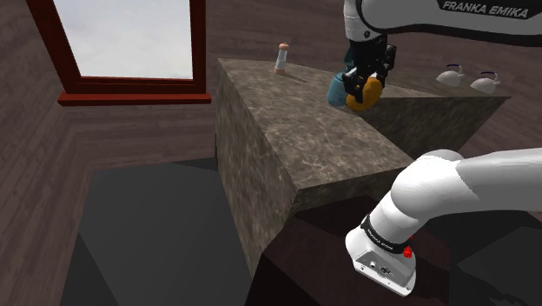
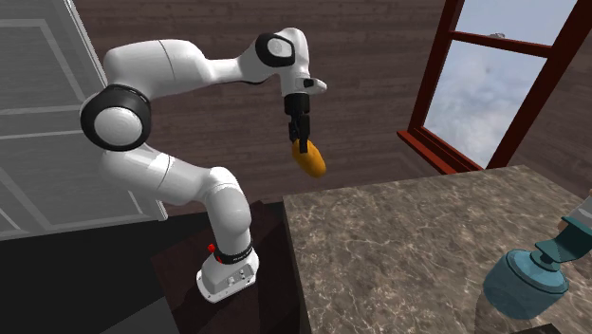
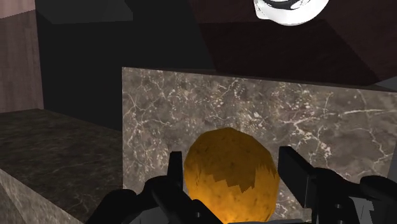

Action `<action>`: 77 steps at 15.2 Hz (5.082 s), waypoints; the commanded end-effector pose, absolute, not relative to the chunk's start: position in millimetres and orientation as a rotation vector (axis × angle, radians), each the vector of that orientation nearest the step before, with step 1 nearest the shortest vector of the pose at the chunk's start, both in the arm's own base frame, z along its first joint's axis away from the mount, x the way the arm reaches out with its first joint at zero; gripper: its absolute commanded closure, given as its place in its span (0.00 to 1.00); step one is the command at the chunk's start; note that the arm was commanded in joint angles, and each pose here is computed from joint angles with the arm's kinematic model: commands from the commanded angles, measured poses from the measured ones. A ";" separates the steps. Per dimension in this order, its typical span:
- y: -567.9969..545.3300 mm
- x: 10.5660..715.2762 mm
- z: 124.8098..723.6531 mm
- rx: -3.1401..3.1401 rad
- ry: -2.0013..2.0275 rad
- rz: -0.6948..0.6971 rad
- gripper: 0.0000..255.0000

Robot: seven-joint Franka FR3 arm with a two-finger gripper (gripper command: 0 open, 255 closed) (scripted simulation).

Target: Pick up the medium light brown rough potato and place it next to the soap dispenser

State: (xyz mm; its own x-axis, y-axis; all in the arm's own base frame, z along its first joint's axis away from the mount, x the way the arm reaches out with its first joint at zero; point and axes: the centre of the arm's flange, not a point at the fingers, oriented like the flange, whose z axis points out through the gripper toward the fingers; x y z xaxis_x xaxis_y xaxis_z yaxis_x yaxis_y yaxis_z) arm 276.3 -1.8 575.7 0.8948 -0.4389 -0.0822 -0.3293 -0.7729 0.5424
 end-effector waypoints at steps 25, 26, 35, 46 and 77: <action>-53.6 279.7 689.3 2.526 -0.554 -0.277 1.00; -66.8 280.4 689.3 2.526 -0.554 -0.277 1.00; -185.4 287.0 689.5 2.526 -0.554 -0.277 1.00; -330.4 295.1 689.7 2.526 -0.554 -0.277 1.00; -472.3 303.0 584.3 2.526 -0.554 -0.277 1.00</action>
State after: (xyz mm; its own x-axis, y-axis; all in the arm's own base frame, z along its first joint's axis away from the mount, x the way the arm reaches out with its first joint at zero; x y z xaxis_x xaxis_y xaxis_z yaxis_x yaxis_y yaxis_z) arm 302.9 -472.9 590.2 0.8945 -0.4392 -0.0831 -0.3291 -0.7730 0.5424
